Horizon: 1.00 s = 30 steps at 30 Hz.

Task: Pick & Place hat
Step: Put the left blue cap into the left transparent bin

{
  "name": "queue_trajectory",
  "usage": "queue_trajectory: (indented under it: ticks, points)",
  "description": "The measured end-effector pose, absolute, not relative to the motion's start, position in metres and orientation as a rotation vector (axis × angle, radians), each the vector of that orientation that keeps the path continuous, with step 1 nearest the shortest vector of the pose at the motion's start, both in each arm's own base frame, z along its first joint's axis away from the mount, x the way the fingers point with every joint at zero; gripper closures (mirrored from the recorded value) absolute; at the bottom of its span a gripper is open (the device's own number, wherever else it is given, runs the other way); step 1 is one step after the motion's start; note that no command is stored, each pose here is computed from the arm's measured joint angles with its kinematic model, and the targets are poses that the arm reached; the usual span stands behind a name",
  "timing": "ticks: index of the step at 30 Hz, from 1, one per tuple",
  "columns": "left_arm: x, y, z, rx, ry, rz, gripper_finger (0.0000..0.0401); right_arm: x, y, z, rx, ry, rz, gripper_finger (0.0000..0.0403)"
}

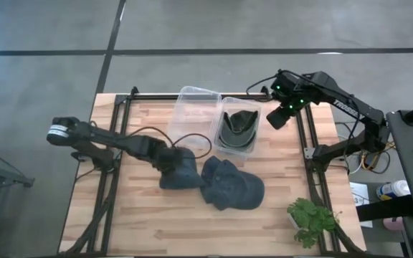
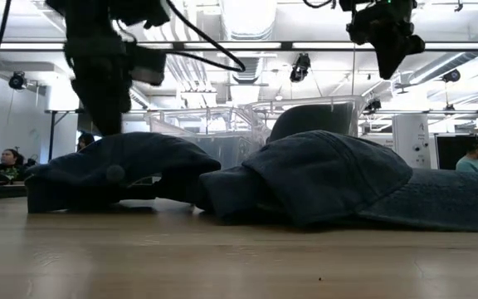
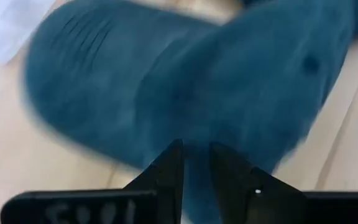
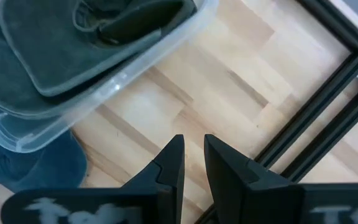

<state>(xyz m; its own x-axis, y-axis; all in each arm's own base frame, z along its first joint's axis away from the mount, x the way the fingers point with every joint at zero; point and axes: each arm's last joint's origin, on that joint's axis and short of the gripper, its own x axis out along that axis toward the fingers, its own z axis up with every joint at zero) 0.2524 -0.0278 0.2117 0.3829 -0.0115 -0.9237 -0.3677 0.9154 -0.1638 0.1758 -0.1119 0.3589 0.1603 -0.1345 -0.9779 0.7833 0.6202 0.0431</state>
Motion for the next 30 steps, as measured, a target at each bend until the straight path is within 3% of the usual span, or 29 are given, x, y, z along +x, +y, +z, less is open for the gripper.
queue_trajectory:
  ticks: [8, 18, 27, 30]
  points:
    - [0.249, -0.053, 0.185, -0.563, 1.067, 0.131, 0.0332, 0.180, -0.098, 0.343, 0.615, 1.307, -0.655, 0.0344]
    - [0.249, -0.078, 0.191, -0.858, 1.081, 0.028, 0.0332, 0.199, -0.092, 0.322, 0.620, 1.278, -0.470, 0.0344]
    - [0.239, -0.082, 0.227, -1.028, 1.047, -0.280, 0.0332, 0.201, -0.090, 0.305, 0.527, 1.339, -0.351, 0.0344]
    - [0.233, -0.080, 0.239, -1.043, 0.993, -0.284, 0.0332, 0.201, -0.088, 0.300, 0.493, 1.362, -0.316, 0.0344]
